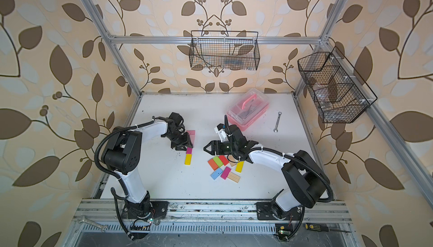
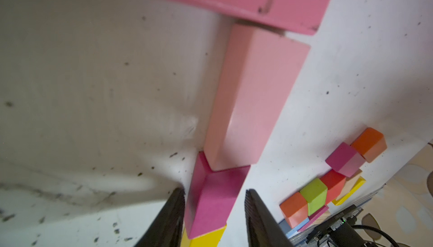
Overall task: Assemble the number 7 with building blocks
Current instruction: Adjust the building block at the center of the board.
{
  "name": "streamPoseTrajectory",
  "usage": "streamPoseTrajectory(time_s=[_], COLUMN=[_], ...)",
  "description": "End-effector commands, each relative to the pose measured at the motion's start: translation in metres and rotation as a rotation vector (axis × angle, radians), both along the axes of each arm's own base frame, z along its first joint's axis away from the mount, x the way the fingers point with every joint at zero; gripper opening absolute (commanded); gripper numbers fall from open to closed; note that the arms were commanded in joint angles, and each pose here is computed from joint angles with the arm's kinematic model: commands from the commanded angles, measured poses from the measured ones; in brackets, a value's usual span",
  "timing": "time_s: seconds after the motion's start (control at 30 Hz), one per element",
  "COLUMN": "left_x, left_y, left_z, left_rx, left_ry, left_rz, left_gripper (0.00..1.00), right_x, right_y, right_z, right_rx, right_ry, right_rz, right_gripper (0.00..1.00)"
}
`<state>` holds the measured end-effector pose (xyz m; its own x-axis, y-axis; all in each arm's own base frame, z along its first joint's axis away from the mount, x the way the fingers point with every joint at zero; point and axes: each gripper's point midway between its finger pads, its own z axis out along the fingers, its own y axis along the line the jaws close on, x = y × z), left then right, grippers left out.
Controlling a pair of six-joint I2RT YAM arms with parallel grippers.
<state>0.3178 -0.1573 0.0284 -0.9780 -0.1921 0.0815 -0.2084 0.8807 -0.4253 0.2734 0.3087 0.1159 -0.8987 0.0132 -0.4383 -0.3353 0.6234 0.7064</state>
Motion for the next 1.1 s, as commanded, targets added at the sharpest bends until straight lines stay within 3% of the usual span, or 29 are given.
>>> streamPoseTrajectory(time_s=[0.0,0.87,1.07], left_x=[0.004,0.001,0.005], left_y=[-0.006,-0.005,0.006], left_z=[0.006,0.005,0.035], left_rx=[-0.007,0.014,0.072], left_ry=[-0.021,-0.017,-0.100], left_rz=[-0.033,-0.047,-0.067], left_gripper=[0.45,0.45,0.47], right_x=[-0.003,-0.004,0.001], right_y=[-0.002,-0.004,-0.012], right_z=[0.006,0.004,0.011], right_rx=[0.017,0.012,0.001], right_ry=[-0.014,-0.012,-0.037], right_rz=[0.008,0.004,-0.016], right_gripper=[0.74,0.74,0.74])
